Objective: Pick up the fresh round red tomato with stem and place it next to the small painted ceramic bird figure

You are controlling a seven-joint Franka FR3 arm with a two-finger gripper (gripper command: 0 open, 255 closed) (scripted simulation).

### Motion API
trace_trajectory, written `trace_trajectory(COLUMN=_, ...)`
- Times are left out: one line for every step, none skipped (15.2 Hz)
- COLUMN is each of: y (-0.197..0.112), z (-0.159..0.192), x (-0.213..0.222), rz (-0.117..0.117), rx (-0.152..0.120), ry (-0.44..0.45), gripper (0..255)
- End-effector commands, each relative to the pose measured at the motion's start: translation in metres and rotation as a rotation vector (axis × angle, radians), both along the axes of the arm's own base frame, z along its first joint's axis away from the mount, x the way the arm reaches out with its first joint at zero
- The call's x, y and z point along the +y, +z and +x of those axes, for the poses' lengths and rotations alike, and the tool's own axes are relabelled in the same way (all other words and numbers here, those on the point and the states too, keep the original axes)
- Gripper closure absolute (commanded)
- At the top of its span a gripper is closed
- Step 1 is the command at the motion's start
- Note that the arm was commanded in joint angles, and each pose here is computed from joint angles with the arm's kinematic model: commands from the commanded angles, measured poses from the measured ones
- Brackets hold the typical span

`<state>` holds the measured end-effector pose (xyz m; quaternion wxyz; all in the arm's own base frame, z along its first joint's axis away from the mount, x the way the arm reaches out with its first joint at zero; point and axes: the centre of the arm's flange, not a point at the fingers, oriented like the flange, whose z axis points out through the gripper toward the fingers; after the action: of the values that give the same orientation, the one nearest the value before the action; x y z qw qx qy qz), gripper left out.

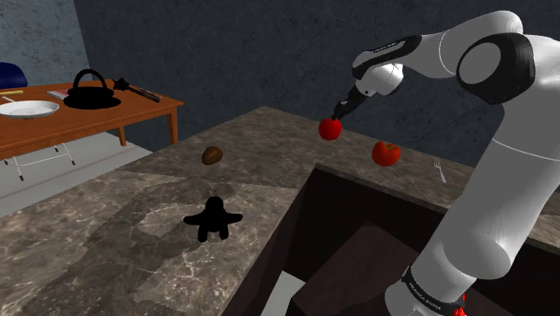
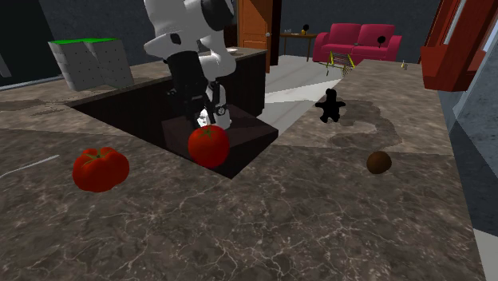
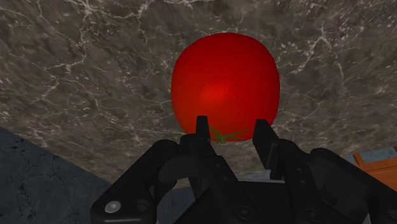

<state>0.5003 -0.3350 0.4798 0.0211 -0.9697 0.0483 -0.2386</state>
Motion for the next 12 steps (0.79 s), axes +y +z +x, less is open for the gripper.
trace_trajectory(y=0.012, z=0.001, x=0.001, rz=0.000, rx=0.000, ry=0.000, gripper=255)
trace_trajectory(y=0.017, z=0.001, x=0.001, rz=0.000, rx=0.000, ry=0.000, gripper=255)
trace_trajectory(y=0.022, z=0.001, x=0.001, rz=0.000, rx=0.000, ry=0.000, gripper=255)
trace_trajectory(y=0.027, z=0.001, x=0.001, rz=0.000, rx=0.000, ry=0.000, gripper=255)
trace_trajectory(y=0.033, z=0.001, x=0.001, rz=0.000, rx=0.000, ry=0.000, gripper=255)
trace_trajectory(y=0.038, z=0.001, x=0.001, rz=0.000, rx=0.000, ry=0.000, gripper=255)
trace_trajectory(y=0.043, z=0.001, x=0.001, rz=0.000, rx=0.000, ry=0.000, gripper=255)
trace_trajectory(y=0.049, z=0.001, x=0.001, rz=0.000, rx=0.000, ry=0.000, gripper=255)
trace_trajectory(y=0.054, z=0.001, x=0.001, rz=0.000, rx=0.000, ry=0.000, gripper=255)
trace_trajectory(y=0.059, z=0.001, x=0.001, rz=0.000, rx=0.000, ry=0.000, gripper=255)
trace_trajectory(y=0.064, z=0.001, x=0.001, rz=0.000, rx=0.000, ry=0.000, gripper=255)
trace_trajectory(y=0.070, z=0.001, x=0.001, rz=0.000, rx=0.000, ry=0.000, gripper=255)
